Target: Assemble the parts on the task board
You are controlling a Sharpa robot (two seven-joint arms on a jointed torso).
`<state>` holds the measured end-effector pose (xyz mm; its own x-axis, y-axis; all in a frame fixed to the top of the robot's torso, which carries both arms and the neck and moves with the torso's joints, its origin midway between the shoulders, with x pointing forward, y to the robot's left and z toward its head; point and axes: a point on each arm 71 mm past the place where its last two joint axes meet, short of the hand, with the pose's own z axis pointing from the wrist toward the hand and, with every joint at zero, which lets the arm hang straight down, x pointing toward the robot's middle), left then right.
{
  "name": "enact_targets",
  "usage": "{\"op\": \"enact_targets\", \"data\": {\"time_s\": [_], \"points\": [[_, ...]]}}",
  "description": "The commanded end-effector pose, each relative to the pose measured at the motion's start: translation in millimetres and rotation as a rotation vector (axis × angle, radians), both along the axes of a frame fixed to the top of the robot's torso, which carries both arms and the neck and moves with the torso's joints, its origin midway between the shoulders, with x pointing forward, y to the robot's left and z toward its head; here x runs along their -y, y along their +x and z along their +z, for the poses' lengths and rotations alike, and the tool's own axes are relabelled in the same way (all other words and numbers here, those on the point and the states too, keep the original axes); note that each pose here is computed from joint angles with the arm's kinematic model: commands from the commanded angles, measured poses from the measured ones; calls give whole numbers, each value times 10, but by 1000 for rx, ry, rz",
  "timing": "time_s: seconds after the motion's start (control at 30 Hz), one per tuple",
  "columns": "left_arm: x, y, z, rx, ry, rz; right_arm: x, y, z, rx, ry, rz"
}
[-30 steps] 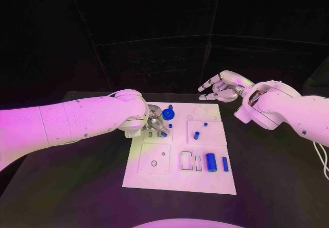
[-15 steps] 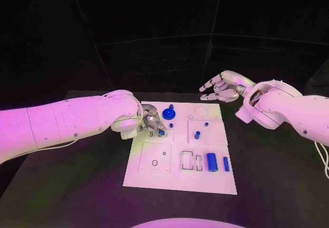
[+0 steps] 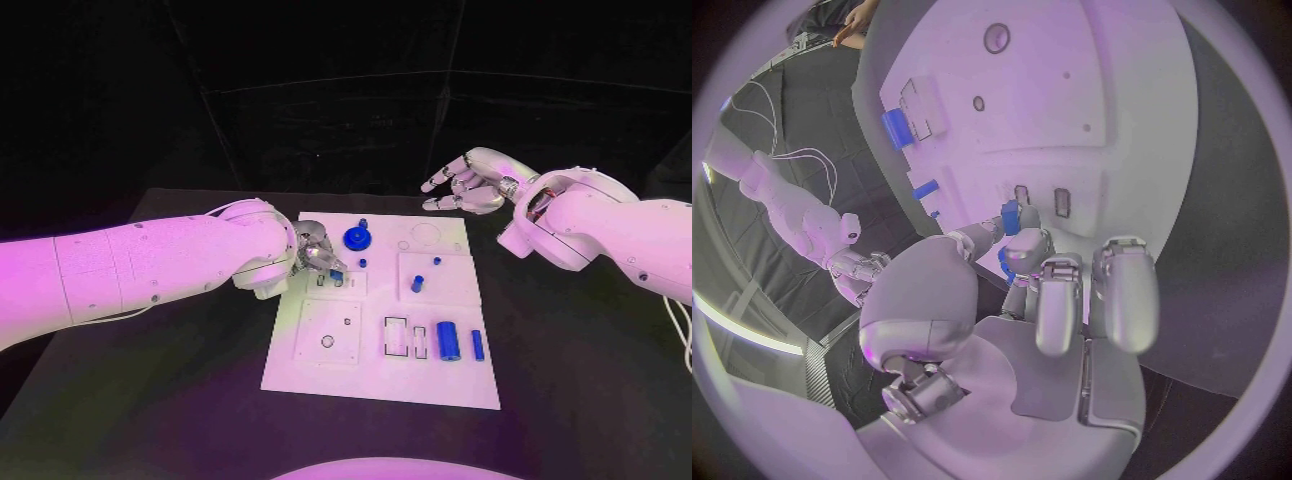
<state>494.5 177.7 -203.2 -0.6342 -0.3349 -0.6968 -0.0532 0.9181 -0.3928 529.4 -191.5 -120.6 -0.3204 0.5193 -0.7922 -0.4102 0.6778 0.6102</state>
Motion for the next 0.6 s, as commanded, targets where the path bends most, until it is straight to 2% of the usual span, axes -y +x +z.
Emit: {"op": "enact_targets", "data": {"time_s": [0.03,0.3,0.6], "points": [[-8,36,49,112,35,8,-2,0,12,5,-10,7],[10,27,20,109,67,-7,-4,0,12,7,-13,8],[41,1,-15,74,104,-41,-7,-1,10,6,-15,10]]}}
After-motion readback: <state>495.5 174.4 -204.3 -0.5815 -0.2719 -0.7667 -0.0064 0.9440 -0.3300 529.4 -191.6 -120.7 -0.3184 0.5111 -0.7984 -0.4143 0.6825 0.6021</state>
